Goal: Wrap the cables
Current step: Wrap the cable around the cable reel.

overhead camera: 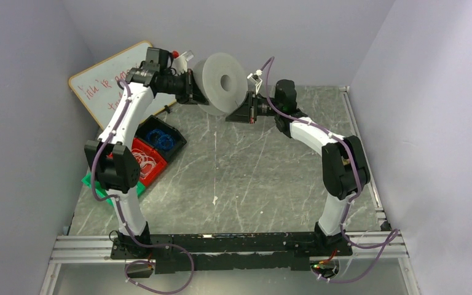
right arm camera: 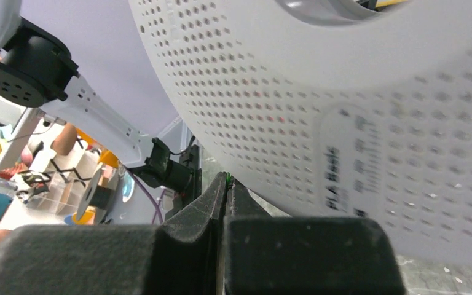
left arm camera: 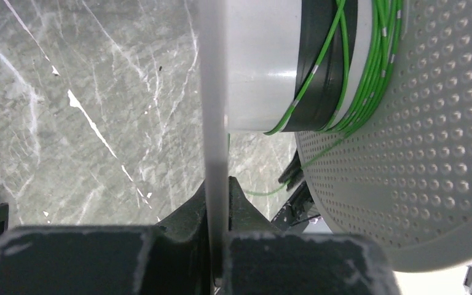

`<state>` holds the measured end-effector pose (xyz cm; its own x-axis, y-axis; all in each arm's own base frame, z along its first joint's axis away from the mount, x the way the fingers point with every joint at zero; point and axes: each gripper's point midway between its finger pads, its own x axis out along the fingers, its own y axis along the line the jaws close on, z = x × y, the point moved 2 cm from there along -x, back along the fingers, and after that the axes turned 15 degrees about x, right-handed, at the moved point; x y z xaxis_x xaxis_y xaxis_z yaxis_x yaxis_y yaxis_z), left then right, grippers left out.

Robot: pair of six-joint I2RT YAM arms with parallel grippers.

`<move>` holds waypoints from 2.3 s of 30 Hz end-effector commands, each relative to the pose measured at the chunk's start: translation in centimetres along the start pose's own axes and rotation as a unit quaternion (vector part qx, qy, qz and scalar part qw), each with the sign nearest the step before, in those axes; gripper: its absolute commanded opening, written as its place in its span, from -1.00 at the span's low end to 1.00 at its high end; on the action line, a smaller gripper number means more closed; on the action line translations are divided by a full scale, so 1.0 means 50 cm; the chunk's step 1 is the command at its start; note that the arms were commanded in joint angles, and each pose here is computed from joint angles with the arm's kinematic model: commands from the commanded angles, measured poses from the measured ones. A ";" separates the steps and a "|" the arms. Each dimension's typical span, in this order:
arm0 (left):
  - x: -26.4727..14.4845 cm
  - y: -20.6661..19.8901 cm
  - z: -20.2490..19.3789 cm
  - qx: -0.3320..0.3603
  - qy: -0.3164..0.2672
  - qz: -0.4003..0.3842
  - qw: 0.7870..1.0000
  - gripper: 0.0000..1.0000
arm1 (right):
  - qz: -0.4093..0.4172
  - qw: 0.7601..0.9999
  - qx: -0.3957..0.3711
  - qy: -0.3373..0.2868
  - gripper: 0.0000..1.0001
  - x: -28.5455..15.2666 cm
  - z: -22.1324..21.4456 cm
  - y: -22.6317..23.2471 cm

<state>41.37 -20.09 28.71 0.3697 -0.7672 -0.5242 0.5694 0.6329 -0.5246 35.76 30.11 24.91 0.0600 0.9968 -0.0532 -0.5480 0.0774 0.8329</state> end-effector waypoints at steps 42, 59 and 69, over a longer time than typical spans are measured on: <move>-0.233 -0.184 0.162 0.195 -0.188 -0.173 0.947 -0.95 | 0.031 0.993 0.097 0.053 -0.93 -0.047 -0.082 -0.065; -0.277 -0.183 0.170 0.210 -0.202 -0.167 0.942 -0.95 | -0.013 0.993 0.109 0.042 -0.96 -0.077 -0.060 -0.113; -0.250 -0.130 0.078 0.314 -0.149 -0.112 0.931 -0.95 | -0.007 0.991 0.135 -0.008 -1.00 -0.155 0.020 -0.092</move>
<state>40.04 -16.76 34.35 0.3215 -0.9029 -0.2853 0.8118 0.4180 -0.4078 37.62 25.20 22.97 0.0428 0.9974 -0.0583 -0.4266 0.0710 0.9017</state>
